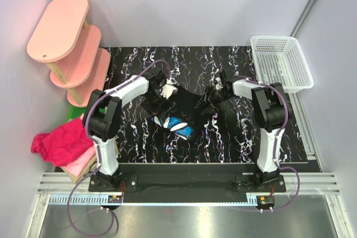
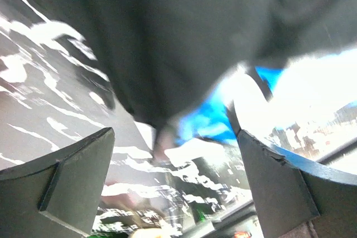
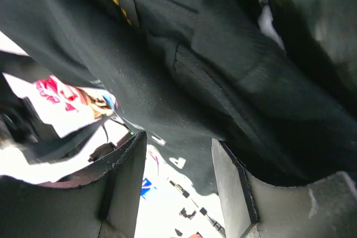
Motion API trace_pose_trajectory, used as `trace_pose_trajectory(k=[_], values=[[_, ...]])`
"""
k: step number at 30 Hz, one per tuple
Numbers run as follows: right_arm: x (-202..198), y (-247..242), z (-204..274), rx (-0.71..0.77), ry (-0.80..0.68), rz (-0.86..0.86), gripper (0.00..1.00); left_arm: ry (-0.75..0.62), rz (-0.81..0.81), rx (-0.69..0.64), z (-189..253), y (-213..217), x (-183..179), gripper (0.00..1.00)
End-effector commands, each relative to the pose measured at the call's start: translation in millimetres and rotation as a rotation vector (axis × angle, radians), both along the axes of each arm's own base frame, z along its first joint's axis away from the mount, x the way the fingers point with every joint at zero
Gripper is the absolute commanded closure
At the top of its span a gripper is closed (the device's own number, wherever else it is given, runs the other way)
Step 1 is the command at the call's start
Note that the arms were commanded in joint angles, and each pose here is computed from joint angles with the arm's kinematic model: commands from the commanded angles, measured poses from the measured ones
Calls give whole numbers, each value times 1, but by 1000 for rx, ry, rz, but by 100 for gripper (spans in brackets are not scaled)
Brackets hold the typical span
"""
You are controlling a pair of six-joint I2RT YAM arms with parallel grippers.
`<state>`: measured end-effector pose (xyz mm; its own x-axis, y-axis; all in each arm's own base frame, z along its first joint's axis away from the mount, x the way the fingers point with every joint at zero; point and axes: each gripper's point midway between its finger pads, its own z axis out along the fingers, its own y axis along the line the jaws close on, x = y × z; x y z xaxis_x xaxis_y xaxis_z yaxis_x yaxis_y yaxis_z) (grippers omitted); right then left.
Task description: Fold and stack the t-shirts
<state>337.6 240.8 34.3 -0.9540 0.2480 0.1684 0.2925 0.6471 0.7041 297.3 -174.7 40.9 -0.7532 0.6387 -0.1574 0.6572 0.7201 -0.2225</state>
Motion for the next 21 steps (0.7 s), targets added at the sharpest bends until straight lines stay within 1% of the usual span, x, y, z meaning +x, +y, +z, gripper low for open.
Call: trace_pose_trajectory(k=[1,2,3,5,6,12,13,17,21], values=[[31,-2,-10,-34,-34,11,42,20,-52,-57,22,-11,-34,1],[34,-1,-10,-34,-26,14,42,28,-59,-62,22,-13,-39,1],[47,2,-6,-29,-44,11,42,52,-69,-76,21,-16,-47,1],[55,7,-2,-17,-41,14,42,78,-93,-87,19,-23,-58,1],[66,10,2,-10,-57,10,42,91,-101,-92,17,-25,-61,1],[92,25,19,59,-70,3,42,183,-140,-129,3,-50,-74,1],[93,27,21,63,-73,6,42,196,-141,-130,-2,-53,-75,1],[95,42,27,92,-85,34,42,259,-167,-209,1,-80,-89,1],[91,55,27,103,-81,62,42,275,-270,-257,11,-101,-114,1]])
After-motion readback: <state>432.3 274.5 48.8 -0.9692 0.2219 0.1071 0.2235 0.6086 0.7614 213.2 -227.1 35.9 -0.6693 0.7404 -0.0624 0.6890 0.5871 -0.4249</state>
